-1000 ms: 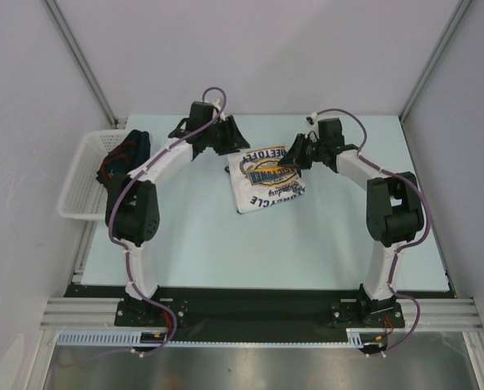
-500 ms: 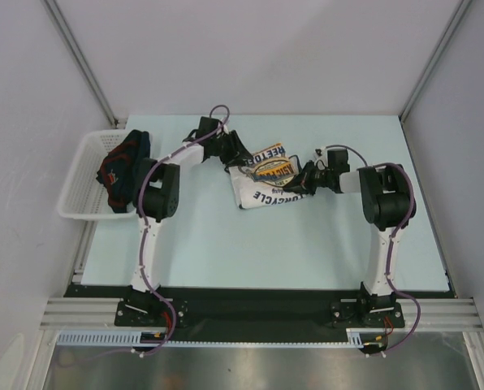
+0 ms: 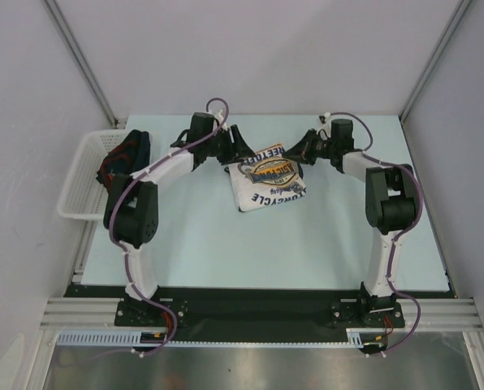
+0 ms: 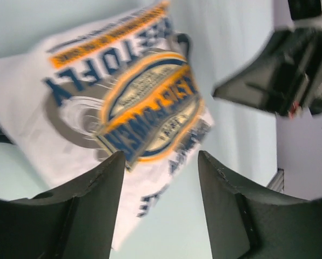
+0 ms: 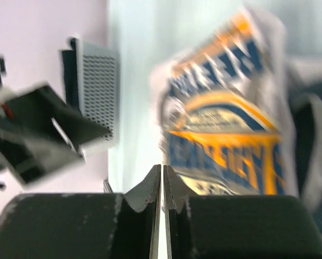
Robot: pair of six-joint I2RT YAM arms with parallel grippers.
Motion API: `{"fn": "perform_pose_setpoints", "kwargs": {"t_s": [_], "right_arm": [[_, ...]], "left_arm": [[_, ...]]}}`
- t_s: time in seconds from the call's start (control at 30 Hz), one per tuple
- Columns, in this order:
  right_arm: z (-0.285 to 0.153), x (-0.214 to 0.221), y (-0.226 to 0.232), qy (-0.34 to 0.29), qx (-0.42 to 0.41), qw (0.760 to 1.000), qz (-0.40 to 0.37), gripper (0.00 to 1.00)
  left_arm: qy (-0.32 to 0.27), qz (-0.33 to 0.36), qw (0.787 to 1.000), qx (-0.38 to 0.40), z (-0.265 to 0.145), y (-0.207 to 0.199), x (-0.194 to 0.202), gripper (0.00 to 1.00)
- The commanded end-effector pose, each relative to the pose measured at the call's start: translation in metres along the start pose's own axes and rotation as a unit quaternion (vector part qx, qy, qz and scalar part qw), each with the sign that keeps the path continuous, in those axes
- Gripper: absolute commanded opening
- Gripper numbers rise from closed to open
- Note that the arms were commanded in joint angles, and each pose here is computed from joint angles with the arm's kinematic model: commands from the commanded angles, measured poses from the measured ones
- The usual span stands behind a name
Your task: Fold and stack the tank tops
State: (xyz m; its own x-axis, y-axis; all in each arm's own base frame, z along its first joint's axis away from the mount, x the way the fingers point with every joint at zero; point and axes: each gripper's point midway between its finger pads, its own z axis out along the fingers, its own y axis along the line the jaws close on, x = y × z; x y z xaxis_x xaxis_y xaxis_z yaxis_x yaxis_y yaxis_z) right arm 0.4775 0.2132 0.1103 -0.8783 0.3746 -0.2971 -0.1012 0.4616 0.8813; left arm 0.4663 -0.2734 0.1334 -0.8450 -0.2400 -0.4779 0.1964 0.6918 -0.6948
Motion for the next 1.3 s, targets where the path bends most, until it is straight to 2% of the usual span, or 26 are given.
{"fn": "perform_pose_setpoints", "kwargs": {"t_s": [0.0, 0.03, 0.07, 0.17, 0.33, 0.47, 0.6, 0.7, 0.73, 0.77, 0.8, 0.93, 1.0, 1.03, 1.13, 1.27], "right_arm": [[0.006, -0.024, 0.036, -0.008, -0.047, 0.999, -0.019, 0.1], [0.012, -0.031, 0.039, -0.011, -0.056, 0.998, -0.025, 0.1], [0.016, -0.034, 0.039, -0.01, -0.061, 0.998, -0.013, 0.1], [0.034, -0.042, 0.029, -0.011, -0.079, 0.997, -0.002, 0.09], [0.069, -0.04, -0.019, 0.0, -0.067, 0.996, 0.058, 0.09], [0.082, -0.03, -0.062, 0.008, -0.029, 0.996, 0.089, 0.09], [0.077, -0.028, -0.065, 0.007, -0.022, 0.996, 0.086, 0.09], [0.065, -0.029, -0.043, 0.01, -0.037, 0.998, 0.049, 0.21], [0.062, -0.028, -0.036, 0.012, -0.037, 0.999, 0.036, 0.33], [0.056, -0.028, -0.031, 0.011, -0.034, 0.999, 0.003, 0.4], [0.044, -0.026, -0.017, 0.014, -0.026, 1.0, -0.008, 0.5], [0.012, -0.019, 0.003, 0.003, 0.032, 0.997, -0.077, 0.74], [-0.004, -0.011, 0.0, 0.005, 0.067, 0.993, -0.094, 0.75], [-0.016, -0.016, 0.007, -0.017, 0.087, 0.99, -0.108, 0.76], [-0.035, 0.001, -0.015, -0.016, 0.149, 0.983, -0.109, 0.76], [-0.054, 0.006, -0.056, -0.025, 0.256, 0.961, -0.104, 0.77]], "left_arm": [[-0.033, 0.046, 0.996, 0.067, -0.018, -0.06, 0.006, 0.61], [-0.019, 0.038, 0.997, 0.07, -0.014, -0.056, 0.021, 0.61], [-0.015, 0.049, 0.994, 0.099, -0.011, -0.071, 0.028, 0.6], [0.029, 0.03, 0.993, 0.108, 0.009, -0.066, 0.062, 0.57], [0.071, -0.04, 0.995, 0.054, 0.034, -0.008, 0.112, 0.54], [0.076, -0.049, 0.995, 0.035, 0.035, 0.012, 0.13, 0.54], [0.068, -0.024, 0.997, -0.021, 0.026, 0.029, 0.13, 0.54], [0.058, -0.002, 0.998, -0.031, 0.012, 0.022, 0.122, 0.55], [0.053, 0.002, 0.998, -0.04, 0.007, 0.023, 0.121, 0.56], [0.046, 0.015, 0.998, -0.041, -0.005, 0.016, 0.116, 0.57], [0.043, 0.022, 0.998, -0.045, -0.01, 0.014, 0.115, 0.58], [0.024, 0.045, 0.996, -0.072, -0.045, 0.012, 0.114, 0.63], [0.002, 0.059, 0.995, -0.077, -0.063, 0.006, 0.107, 0.64], [0.006, 0.058, 0.995, -0.086, -0.068, 0.01, 0.113, 0.65], [-0.021, 0.064, 0.992, -0.106, -0.092, 0.012, 0.112, 0.67], [-0.07, 0.056, 0.987, -0.131, -0.126, 0.017, 0.098, 0.7]]}}
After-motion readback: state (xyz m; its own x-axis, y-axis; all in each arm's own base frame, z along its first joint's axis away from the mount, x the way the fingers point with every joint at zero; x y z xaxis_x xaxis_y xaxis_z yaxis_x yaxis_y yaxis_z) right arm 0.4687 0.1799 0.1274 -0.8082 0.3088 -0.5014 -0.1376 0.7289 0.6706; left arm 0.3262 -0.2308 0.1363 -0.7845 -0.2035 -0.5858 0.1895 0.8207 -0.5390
